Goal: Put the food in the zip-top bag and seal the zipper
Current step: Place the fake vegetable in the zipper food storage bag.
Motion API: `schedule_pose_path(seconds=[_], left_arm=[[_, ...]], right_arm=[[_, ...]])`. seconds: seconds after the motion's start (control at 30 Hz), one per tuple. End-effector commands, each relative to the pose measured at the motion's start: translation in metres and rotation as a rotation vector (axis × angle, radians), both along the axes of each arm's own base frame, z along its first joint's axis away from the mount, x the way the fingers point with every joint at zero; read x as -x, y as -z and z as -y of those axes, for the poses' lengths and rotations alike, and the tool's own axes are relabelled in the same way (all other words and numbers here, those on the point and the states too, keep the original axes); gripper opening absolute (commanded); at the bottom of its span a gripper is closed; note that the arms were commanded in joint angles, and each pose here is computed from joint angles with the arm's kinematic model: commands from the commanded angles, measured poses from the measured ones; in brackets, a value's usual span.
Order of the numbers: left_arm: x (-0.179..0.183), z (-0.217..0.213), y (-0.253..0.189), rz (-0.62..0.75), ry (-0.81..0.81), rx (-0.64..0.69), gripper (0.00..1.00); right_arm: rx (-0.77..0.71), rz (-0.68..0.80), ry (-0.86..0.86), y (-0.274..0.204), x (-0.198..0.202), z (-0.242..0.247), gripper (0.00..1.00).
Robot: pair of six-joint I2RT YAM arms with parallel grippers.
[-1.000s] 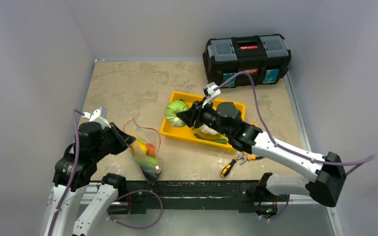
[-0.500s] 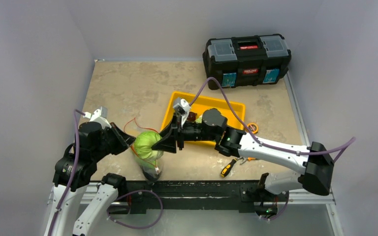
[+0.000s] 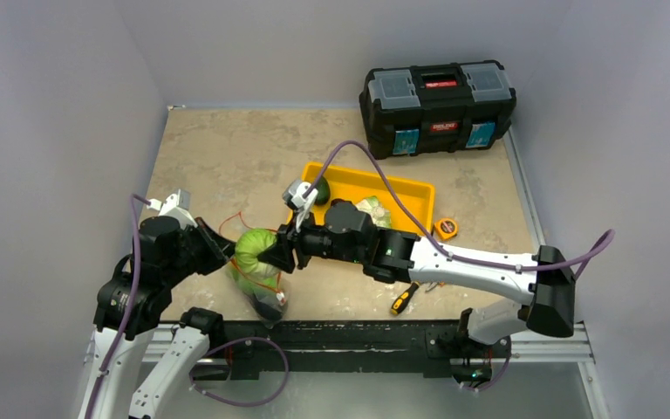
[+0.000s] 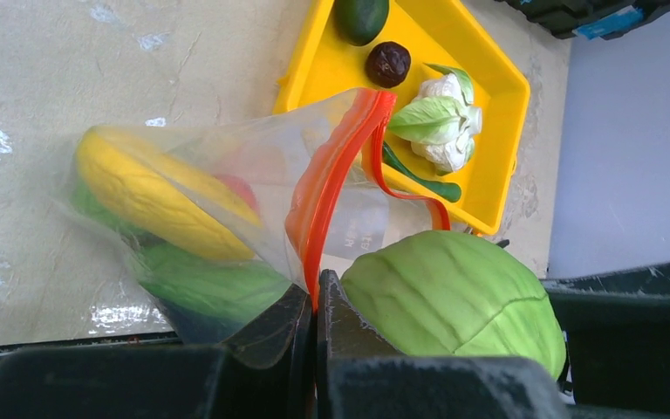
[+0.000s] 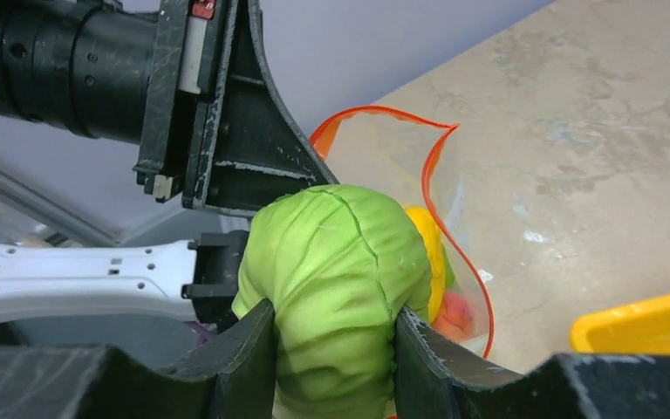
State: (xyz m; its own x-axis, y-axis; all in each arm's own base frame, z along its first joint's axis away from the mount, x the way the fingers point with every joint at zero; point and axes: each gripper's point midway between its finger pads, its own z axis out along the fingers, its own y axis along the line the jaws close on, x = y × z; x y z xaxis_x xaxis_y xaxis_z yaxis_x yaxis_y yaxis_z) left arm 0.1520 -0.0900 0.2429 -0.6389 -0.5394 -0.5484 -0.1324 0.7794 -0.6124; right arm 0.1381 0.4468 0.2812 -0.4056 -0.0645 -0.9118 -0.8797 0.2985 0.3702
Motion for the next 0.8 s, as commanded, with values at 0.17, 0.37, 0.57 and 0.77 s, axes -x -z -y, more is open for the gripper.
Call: schedule_pose_path(seconds=[0.17, 0.37, 0.57, 0.77], left_arm=[[-0.003, 0.008, -0.017, 0.053, 0.045, 0.026, 0.0], [-0.003, 0.01, -0.019, 0.055, 0.05, 0.033, 0.0], [-0.004, 0.01, -0.019, 0.052, 0.052, 0.031, 0.0], [-0.006, 0.012, -0.019, 0.049, 0.056, 0.038, 0.0]], right_arm=[[0.151, 0.232, 0.246, -0.008, -0.022, 0.002, 0.0], [0.293, 0.315, 0.327, 0.014, -0.034, 0.01, 0.0], [0.375, 0.365, 0.404, 0.022, -0.043, 0.023, 0.0], [0.313, 0.352, 0.336, 0.009, -0.03, 0.005, 0.1]])
